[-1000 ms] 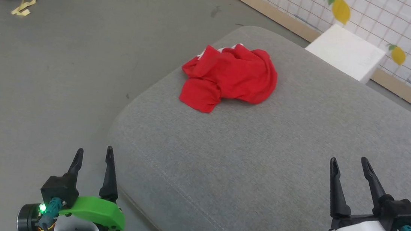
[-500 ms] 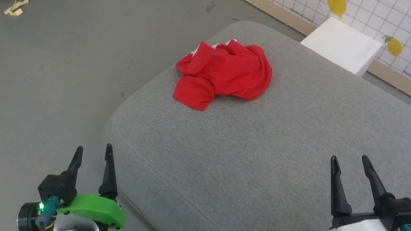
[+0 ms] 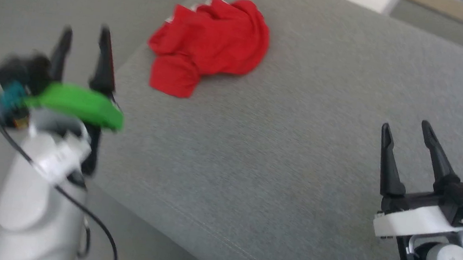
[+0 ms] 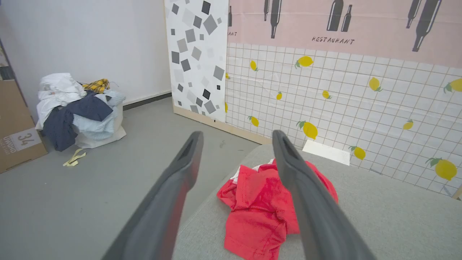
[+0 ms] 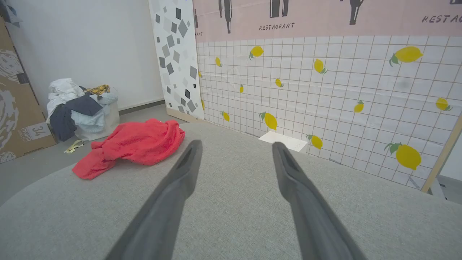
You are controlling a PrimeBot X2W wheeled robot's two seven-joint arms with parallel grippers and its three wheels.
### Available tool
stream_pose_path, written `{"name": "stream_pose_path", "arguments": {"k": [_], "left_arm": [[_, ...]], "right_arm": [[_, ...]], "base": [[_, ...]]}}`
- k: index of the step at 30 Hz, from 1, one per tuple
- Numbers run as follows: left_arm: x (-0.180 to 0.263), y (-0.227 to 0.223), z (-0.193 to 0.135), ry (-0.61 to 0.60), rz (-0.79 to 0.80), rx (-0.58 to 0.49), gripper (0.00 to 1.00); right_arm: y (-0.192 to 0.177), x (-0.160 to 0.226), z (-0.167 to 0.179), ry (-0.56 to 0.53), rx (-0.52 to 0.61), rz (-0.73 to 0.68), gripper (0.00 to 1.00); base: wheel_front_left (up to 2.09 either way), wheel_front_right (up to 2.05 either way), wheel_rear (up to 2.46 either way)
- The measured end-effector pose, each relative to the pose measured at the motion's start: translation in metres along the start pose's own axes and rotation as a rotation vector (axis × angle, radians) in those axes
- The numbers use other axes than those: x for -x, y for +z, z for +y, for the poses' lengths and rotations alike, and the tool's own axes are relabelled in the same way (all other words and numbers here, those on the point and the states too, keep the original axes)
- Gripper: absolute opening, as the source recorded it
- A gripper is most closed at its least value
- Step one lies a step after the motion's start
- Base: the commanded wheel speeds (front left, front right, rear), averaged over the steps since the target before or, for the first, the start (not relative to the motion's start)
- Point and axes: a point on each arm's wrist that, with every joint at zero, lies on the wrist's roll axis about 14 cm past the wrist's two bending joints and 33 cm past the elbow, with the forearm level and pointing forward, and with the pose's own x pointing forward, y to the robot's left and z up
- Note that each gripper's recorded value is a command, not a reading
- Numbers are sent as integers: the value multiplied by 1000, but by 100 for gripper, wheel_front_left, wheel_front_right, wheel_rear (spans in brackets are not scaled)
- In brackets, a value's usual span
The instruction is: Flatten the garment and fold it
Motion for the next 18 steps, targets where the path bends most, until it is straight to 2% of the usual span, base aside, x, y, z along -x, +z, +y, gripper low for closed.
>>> {"name": "stream_pose_path", "arguments": {"k": [3, 5, 6, 8, 13, 18], "left_arm": [[-44, 7, -18, -56, 27, -12, 100], [-68, 5, -30, -81, 58, 28, 100], [-80, 0, -34, -98, 90, -13, 100], [-100, -13, -41, -112, 161, -20, 100], [-132, -73, -61, -130, 427, -8, 100], [-138, -137, -83, -127, 700, 16, 100]], "right_arm": [[-14, 1, -20, -47, -10, 21, 100], [-22, 4, -34, -84, -11, 34, 100], [-25, 6, -41, -101, -14, 34, 100], [-33, 11, -55, -138, -23, 50, 100], [-56, 31, -89, -234, -43, 100, 100], [-74, 54, -116, -319, -46, 152, 100]], "base": [[0, 0, 0], [0, 0, 0], [0, 0, 0], [0, 0, 0], [0, 0, 0], [0, 0, 0]]}}
